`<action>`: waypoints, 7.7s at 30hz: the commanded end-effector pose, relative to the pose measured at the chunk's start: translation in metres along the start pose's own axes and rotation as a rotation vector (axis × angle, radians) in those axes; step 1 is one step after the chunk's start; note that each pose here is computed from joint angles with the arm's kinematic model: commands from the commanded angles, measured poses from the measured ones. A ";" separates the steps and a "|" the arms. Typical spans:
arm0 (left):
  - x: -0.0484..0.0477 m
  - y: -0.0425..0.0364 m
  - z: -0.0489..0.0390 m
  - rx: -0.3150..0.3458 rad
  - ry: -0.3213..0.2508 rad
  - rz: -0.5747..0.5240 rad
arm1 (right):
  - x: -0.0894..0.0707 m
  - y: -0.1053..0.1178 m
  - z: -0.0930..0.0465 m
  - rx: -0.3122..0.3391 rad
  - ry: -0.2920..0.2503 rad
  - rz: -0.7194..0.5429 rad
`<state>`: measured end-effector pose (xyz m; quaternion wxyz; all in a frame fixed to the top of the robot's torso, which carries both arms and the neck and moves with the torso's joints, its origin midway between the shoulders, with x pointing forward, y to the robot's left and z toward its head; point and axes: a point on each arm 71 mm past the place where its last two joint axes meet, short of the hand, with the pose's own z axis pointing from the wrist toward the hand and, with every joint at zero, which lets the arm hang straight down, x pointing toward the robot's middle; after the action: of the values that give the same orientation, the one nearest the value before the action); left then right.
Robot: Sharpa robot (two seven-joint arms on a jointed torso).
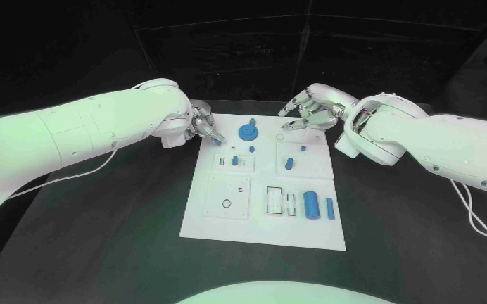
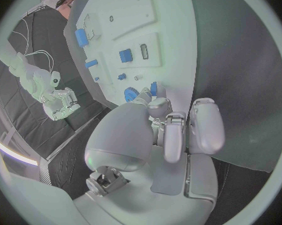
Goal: Assemble the parts on the task board
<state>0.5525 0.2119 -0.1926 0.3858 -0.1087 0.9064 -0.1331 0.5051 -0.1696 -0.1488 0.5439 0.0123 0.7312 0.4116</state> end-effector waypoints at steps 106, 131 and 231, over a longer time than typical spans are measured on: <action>0.0505 -0.0023 -0.0168 0.008 0.057 0.089 | -0.001 0.001 0.000 -0.006 0.005 -0.003; 0.0523 -0.0055 -0.0181 0.027 0.037 0.083 | -0.002 0.000 0.000 -0.005 0.002 -0.003; 0.0434 -0.0671 0.0053 0.624 -0.249 0.338 | -0.006 -0.004 0.000 0.017 -0.043 -0.009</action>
<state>0.5336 0.1359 -0.2023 0.5254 0.1182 0.7719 -0.3379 0.5082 -0.1752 -0.1484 0.5550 0.0214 0.7270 0.4037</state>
